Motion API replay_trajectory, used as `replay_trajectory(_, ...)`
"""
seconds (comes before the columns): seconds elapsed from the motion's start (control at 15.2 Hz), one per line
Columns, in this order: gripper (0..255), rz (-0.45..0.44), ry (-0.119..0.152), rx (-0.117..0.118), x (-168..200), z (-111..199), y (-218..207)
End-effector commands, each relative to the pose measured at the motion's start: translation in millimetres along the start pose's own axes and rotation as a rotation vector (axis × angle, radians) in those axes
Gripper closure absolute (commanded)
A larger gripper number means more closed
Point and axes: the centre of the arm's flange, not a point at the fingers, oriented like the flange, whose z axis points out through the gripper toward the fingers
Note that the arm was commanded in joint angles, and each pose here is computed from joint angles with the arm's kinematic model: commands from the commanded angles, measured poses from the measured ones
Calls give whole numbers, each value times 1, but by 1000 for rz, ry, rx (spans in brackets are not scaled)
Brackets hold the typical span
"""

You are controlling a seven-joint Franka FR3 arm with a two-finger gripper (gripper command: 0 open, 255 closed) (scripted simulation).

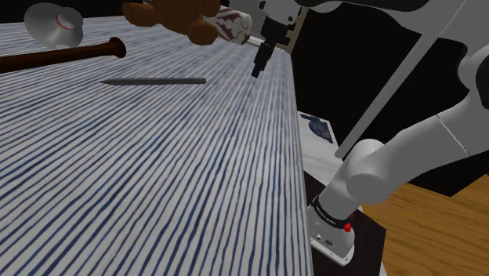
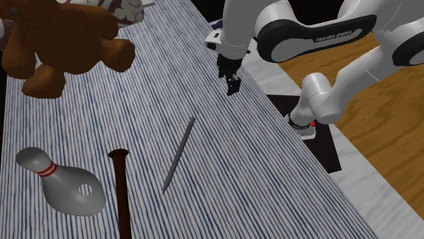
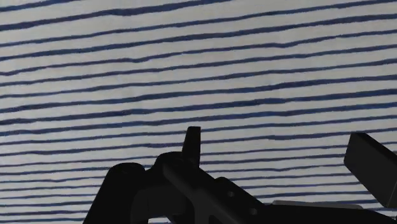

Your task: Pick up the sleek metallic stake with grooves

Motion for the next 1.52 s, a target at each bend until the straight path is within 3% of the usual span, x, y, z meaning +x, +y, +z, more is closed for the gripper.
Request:
replay_trajectory(0.0,0,-81,-4,-4,26,4,-9)
replay_trajectory(0.79,0,-547,-23,-31,166,26,-84)
replay_trajectory(1.45,0,-923,-39,-52,245,47,-185)
